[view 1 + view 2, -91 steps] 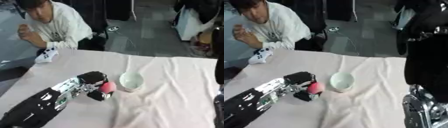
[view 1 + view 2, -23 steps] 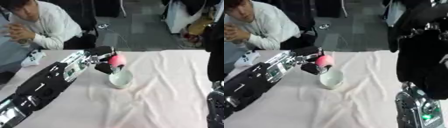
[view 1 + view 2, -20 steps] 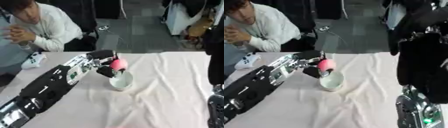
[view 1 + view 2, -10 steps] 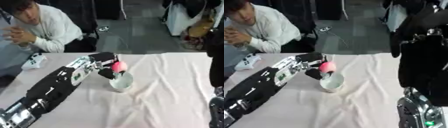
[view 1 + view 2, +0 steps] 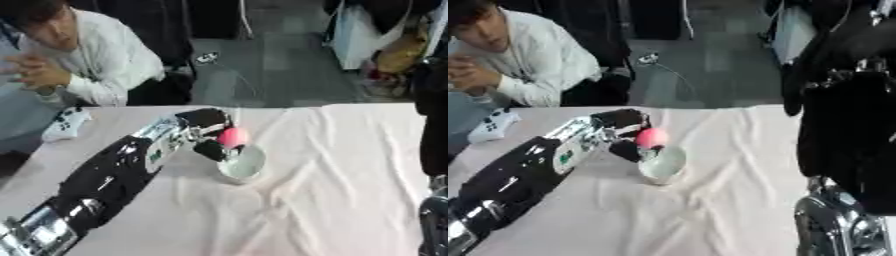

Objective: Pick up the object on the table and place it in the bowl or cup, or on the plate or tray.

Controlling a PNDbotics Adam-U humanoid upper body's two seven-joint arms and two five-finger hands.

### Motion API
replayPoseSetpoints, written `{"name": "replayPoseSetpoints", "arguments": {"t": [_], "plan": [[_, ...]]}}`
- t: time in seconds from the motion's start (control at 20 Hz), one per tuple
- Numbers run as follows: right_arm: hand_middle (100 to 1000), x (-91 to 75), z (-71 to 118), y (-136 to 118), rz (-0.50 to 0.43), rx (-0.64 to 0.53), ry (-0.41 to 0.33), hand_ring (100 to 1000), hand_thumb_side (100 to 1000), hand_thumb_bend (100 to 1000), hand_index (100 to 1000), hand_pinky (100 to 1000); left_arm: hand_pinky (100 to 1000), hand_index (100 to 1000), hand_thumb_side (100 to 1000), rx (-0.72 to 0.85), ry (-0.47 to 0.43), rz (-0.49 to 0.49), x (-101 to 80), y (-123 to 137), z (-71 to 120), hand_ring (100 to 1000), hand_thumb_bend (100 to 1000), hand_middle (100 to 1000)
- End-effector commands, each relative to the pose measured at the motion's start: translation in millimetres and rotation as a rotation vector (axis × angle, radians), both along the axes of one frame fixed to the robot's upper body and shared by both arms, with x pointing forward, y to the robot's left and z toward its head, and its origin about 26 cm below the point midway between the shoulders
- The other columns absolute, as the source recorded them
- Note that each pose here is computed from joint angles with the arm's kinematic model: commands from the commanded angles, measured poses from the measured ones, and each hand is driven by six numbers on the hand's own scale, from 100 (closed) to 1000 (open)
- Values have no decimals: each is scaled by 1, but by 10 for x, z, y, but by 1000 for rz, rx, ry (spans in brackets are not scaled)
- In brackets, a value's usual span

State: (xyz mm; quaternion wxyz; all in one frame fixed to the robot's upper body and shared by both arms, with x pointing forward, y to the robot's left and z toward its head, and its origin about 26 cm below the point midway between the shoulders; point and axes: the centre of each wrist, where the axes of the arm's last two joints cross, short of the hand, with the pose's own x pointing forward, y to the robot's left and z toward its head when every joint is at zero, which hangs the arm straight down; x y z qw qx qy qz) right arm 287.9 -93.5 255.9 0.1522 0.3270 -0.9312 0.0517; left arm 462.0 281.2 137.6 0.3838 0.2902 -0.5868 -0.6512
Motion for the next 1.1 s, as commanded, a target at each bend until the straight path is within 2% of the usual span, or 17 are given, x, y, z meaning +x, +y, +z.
{"name": "replayPoseSetpoints", "arguments": {"t": [0.05, 0.25, 0.45, 0.5, 0.55, 0.7, 0.75, 0.8, 1.0, 1.1], "plan": [[377, -40, 74, 39, 23, 11, -27, 332, 728, 120, 499, 100, 100, 349, 626, -2, -53, 13, 56, 54, 200, 100, 100, 100], [377, -44, 76, 50, 29, 12, -27, 333, 727, 121, 499, 100, 100, 357, 628, 2, -52, 18, 63, 83, 191, 100, 100, 101], [377, -46, 77, 53, 32, 11, -27, 332, 726, 119, 499, 100, 100, 437, 632, -1, -36, 29, 67, 106, 171, 100, 100, 211], [377, -46, 76, 53, 32, 10, -27, 332, 728, 120, 499, 100, 100, 515, 675, 1, -27, 33, 69, 114, 165, 174, 100, 331], [377, -46, 76, 52, 31, 10, -27, 332, 728, 120, 499, 100, 100, 548, 706, 2, -17, 36, 71, 119, 163, 234, 100, 390], [377, -45, 75, 49, 31, 9, -26, 332, 728, 119, 499, 100, 126, 607, 754, 23, 18, 46, 76, 133, 160, 346, 100, 479], [377, -44, 75, 49, 31, 9, -26, 332, 728, 119, 499, 100, 107, 603, 752, 31, 28, 48, 77, 138, 160, 337, 100, 472], [377, -44, 75, 48, 31, 9, -26, 333, 728, 119, 499, 100, 279, 641, 769, 36, 36, 50, 77, 144, 159, 419, 100, 532], [377, -43, 74, 45, 30, 8, -26, 332, 729, 119, 499, 100, 388, 676, 804, 44, 66, 55, 77, 163, 151, 481, 100, 589], [377, -42, 73, 44, 30, 8, -26, 332, 729, 118, 499, 100, 401, 684, 816, 46, 81, 55, 78, 163, 144, 492, 100, 601]]}}
